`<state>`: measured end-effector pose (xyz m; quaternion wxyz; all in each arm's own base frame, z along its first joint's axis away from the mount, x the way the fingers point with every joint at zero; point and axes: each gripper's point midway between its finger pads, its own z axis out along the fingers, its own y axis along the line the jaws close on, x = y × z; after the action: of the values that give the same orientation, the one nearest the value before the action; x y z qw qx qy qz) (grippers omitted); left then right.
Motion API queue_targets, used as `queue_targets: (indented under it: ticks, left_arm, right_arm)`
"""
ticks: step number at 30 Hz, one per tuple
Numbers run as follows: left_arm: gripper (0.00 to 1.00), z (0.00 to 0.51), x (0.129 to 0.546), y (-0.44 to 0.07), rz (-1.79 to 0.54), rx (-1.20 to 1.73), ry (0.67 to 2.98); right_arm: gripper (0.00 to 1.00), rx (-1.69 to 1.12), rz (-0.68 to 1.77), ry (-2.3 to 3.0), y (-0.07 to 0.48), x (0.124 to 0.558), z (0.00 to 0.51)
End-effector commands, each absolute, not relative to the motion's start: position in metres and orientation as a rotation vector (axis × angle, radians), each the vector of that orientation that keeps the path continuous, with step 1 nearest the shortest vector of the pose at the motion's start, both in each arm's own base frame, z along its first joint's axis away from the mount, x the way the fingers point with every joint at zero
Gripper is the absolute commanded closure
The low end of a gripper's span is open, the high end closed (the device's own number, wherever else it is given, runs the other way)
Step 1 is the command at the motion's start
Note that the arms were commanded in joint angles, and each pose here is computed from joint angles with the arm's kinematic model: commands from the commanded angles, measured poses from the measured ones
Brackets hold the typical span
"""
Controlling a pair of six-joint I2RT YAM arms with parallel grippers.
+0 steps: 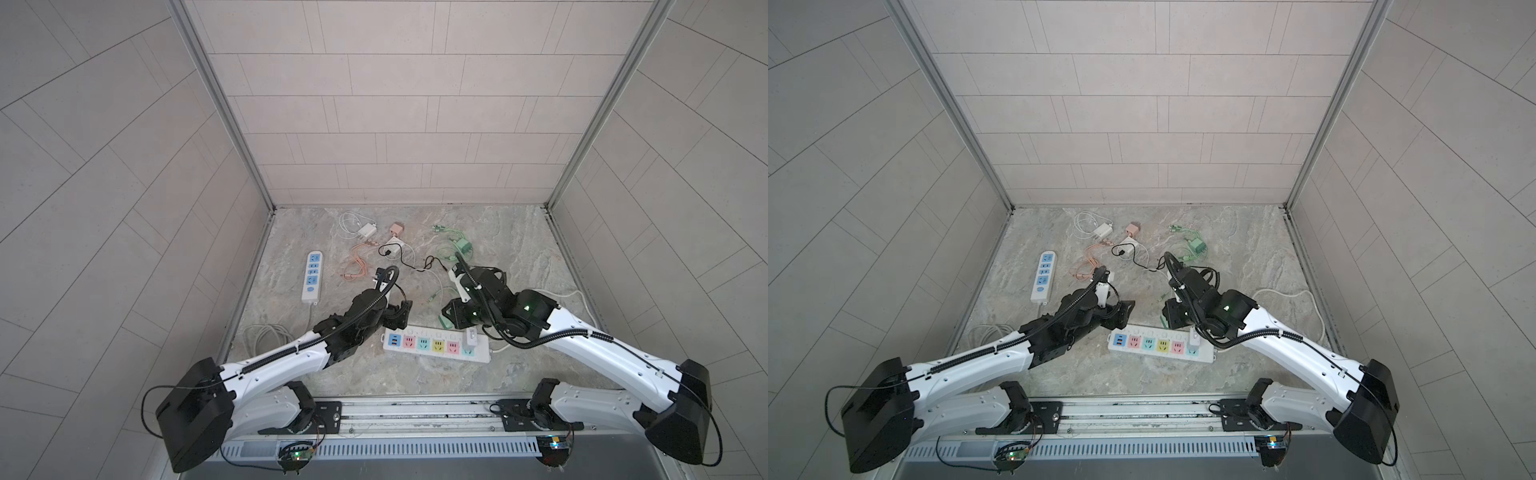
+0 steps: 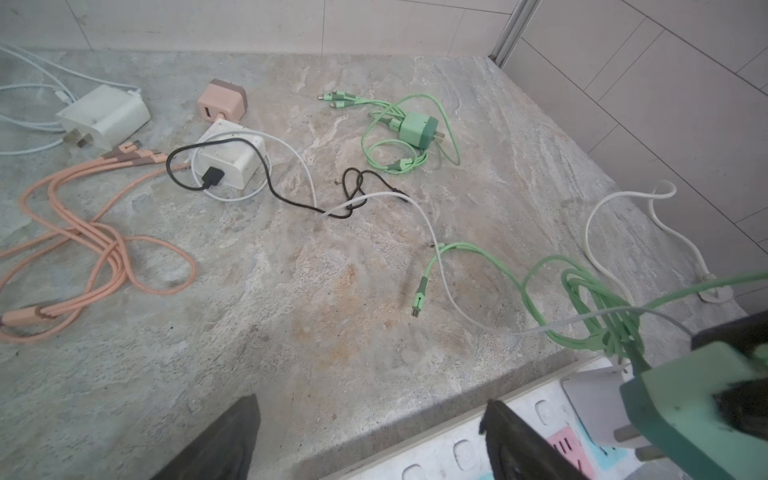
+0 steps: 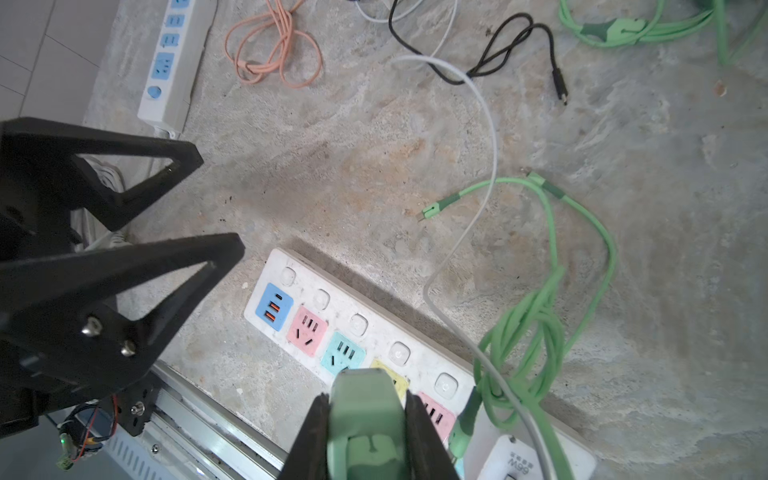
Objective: Insert the plug
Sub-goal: 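Carry the green charger with the right gripper over the pink socket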
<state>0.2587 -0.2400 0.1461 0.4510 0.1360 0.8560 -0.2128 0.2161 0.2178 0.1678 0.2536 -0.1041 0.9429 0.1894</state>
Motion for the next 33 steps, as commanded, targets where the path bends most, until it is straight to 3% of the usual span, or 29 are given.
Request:
queue_targets:
  ticks: [1, 10, 33]
  left_arm:
    - [0.10, 0.138, 0.255, -0.226, -0.497, 0.280, 2.143]
    - [0.10, 0.113, 0.247, -0.209, -0.421, 0.246, 2.238]
    - [0.11, 0.080, 0.220, -0.174, -0.407, 0.068, 2.357]
  right_arm:
    - [0.98, -0.183, 0.466, 2.558, 0.209, 0.215, 0.156]
    - [0.99, -0.474, 0.448, 2.571, 0.227, 0.207, 0.135]
    - [0.99, -1.052, 0.580, 2.369, 0.296, 0.207, 0.150]
